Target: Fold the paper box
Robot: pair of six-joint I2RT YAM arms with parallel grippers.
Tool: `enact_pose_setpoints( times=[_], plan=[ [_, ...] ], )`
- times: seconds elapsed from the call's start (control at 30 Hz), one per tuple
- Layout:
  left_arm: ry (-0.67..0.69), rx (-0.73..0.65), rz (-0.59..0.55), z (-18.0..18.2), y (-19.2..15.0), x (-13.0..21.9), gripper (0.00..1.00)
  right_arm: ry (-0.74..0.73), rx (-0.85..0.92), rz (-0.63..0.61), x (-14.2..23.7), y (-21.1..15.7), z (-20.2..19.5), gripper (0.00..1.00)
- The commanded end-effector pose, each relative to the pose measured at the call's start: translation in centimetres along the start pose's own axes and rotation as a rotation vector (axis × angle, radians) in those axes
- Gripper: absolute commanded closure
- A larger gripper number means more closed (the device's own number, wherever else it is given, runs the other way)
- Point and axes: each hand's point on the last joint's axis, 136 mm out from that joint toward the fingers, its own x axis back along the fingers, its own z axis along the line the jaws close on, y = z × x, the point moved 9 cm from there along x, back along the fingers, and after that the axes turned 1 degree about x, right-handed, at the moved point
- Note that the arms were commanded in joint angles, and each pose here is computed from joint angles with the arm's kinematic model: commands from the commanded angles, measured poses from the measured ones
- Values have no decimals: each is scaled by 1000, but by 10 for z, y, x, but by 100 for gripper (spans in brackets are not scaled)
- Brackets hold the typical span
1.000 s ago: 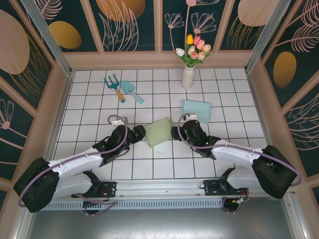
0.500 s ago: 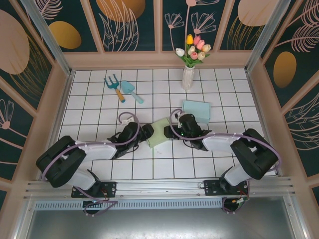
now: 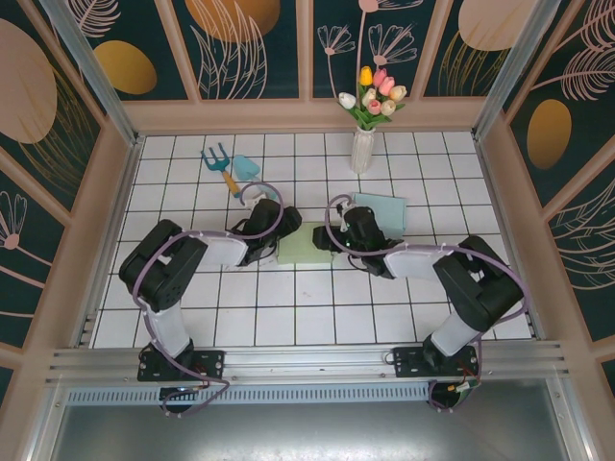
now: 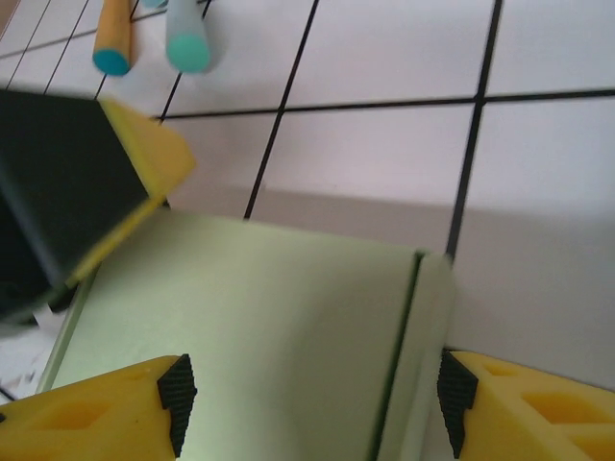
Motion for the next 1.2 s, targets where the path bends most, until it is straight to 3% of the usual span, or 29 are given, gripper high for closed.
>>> enact_pose_setpoints(
  times=[0.0, 0.2, 0.3, 0.4, 0.47, 0.6, 0.67, 0.8, 0.9, 0.97, 1.07, 1.17],
  plan=[
    [22, -26, 2, 0, 9, -3, 25, -16, 8, -49, 0, 14, -3, 29],
    [48, -108, -109, -25, 46, 29, 22, -45, 46, -122, 31, 30, 4, 27],
    [12, -167, -212, -43, 70, 69, 18, -57, 79, -182, 55, 41, 10, 25],
    [-5, -253, -336, -44, 82, 113, 3, -101, 111, -267, 88, 51, 11, 16],
    [13, -305, -456, -32, 86, 146, 1, -164, 133, -349, 114, 55, 8, 1],
    [120, -420, -659, 4, 81, 192, 1, -345, 165, -510, 156, 58, -9, 1],
    [176, -556, -764, 26, 73, 207, 2, -458, 175, -576, 171, 56, -20, 1],
    [217, -582, -989, 76, 48, 223, 2, -600, 188, -646, 183, 48, -42, 1],
    [304, -604, -966, 93, 45, 213, 1, -661, 186, -646, 181, 39, -61, 1],
    [293, -653, -937, 103, 42, 204, 1, -713, 168, -640, 181, 34, -76, 1],
    [305, -587, -931, 123, 45, 197, 1, -769, 121, -679, 184, 27, -99, 1],
    [261, -587, -891, 119, 52, 189, 1, -795, 94, -731, 187, 16, -121, 1]
  ],
)
